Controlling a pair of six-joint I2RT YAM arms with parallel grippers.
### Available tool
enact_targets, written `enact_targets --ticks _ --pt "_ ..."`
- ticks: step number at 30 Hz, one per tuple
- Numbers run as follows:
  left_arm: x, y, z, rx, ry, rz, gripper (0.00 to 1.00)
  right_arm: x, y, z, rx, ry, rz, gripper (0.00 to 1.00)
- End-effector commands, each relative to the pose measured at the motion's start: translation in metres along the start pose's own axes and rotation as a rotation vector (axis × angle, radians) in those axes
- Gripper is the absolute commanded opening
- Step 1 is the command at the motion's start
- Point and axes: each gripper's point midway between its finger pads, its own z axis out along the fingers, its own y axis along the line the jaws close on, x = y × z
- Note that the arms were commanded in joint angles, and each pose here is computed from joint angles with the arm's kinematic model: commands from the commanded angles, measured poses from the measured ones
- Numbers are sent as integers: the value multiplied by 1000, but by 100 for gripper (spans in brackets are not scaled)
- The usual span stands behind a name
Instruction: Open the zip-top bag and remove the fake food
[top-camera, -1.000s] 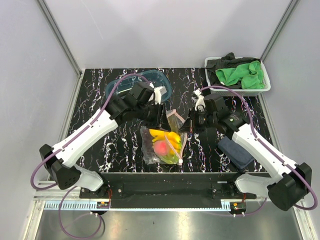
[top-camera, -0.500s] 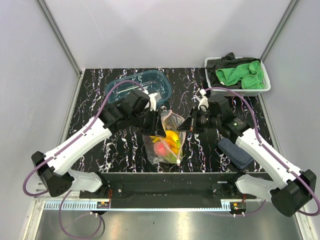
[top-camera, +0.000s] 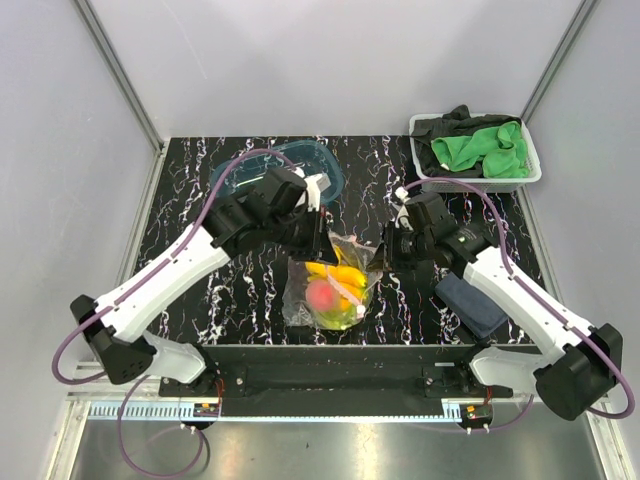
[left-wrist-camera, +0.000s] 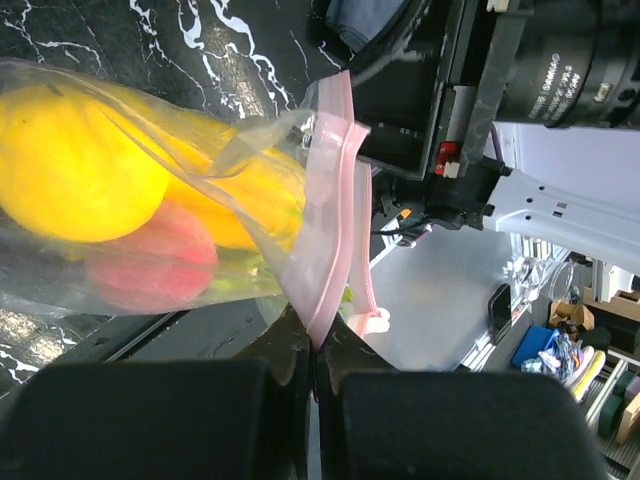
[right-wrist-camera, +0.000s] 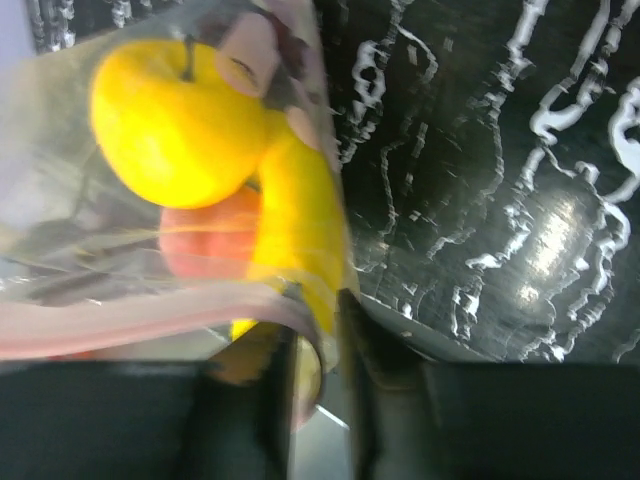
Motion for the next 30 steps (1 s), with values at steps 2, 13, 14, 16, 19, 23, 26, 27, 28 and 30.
enact_targets --ticks 2,13,14,16,19,23,26,27,28,30 --pt "-12 -16 3 43 3 26 0 -4 -9 -22 90 -18 -87 51" --pt "-33 -31 20 70 4 39 0 -3 49 -60 -169 -58 -62 57" --pt "-36 -35 19 79 -2 43 0 -4 53 -60 -189 -62 -60 51" --pt "-37 -37 22 91 8 35 0 -5 64 -57 -257 -55 -52 35" --pt "-38 -42 25 118 16 31 0 -6 69 -48 -295 -32 -33 18" --pt "-38 -43 25 119 14 28 0 -17 69 -46 -260 -51 -53 17" --pt "-38 -41 24 112 8 23 0 -21 65 -50 -218 -62 -73 17" --pt "-38 -41 24 109 6 22 0 -23 60 -49 -185 -67 -78 17" --pt "-39 -40 24 107 2 21 0 -22 56 -51 -158 -57 -72 20" --pt "-41 -40 24 103 -8 27 0 -24 45 -56 -83 -80 -83 28"
